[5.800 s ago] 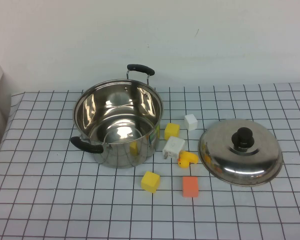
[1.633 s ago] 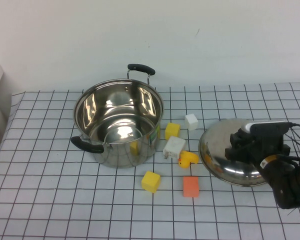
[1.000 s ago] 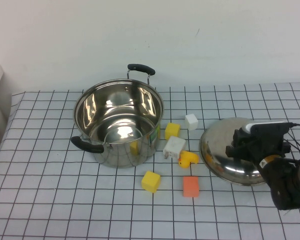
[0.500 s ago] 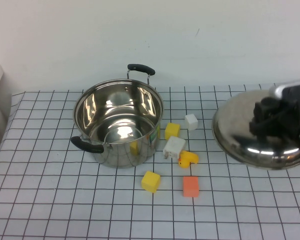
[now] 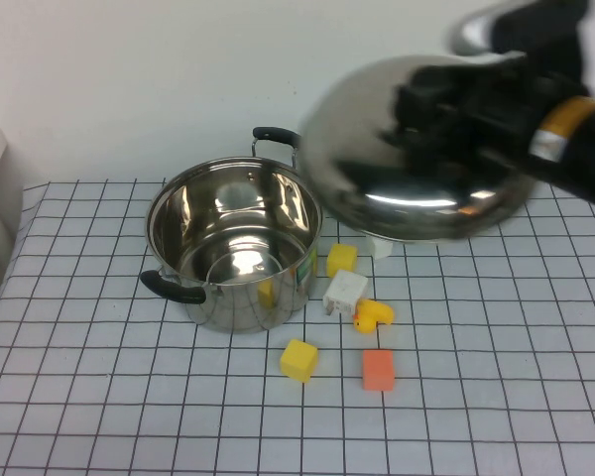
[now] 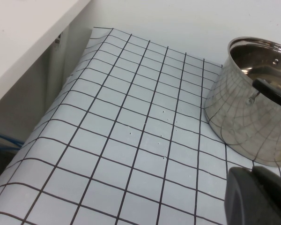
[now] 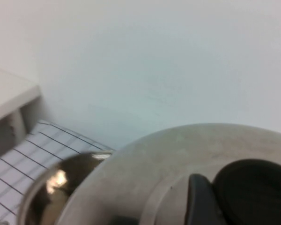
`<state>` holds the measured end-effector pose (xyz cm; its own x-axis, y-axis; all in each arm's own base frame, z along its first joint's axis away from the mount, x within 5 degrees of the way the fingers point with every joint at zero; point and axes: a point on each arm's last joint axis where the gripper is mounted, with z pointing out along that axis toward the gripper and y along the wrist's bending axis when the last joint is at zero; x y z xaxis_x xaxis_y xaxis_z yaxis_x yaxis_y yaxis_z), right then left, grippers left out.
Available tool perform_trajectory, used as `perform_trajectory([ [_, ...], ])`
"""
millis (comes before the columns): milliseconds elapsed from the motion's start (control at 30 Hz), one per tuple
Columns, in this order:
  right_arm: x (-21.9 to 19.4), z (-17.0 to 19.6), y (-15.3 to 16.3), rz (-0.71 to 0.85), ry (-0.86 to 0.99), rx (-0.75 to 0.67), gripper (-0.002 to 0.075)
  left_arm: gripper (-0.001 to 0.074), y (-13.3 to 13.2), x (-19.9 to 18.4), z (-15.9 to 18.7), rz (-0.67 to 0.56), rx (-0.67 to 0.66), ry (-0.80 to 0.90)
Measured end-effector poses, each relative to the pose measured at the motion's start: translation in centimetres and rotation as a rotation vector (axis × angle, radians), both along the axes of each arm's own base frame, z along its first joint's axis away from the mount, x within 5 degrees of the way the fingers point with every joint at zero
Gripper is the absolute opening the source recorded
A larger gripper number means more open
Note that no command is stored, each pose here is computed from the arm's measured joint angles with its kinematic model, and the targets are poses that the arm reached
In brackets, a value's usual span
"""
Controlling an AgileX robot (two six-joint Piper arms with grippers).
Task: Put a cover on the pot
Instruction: Place the pot lid on the pot
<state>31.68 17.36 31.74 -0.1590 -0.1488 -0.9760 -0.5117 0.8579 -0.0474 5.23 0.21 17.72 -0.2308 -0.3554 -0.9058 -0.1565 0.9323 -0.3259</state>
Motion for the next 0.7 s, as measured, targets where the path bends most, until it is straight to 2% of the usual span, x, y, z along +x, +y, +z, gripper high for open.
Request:
perform_trajectory([
  [100, 2.1, -0.1, 3.3, 0.051, -0.016, 0.008, 0.0353, -0.0003, 0.0, 0.0, 0.0, 0.000, 0.000, 0.000],
  [367, 7.9, -4.0, 10.6, 0.109, 0.016, 0.032, 0.0353, -0.0003, 0.0, 0.0, 0.0, 0.001, -0.005, 0.000],
  [700, 10.9, -9.4, 16.1, 0.131, 0.103, 0.017, 0.0353, -0.0003, 0.0, 0.0, 0.0, 0.001, -0.005, 0.000],
])
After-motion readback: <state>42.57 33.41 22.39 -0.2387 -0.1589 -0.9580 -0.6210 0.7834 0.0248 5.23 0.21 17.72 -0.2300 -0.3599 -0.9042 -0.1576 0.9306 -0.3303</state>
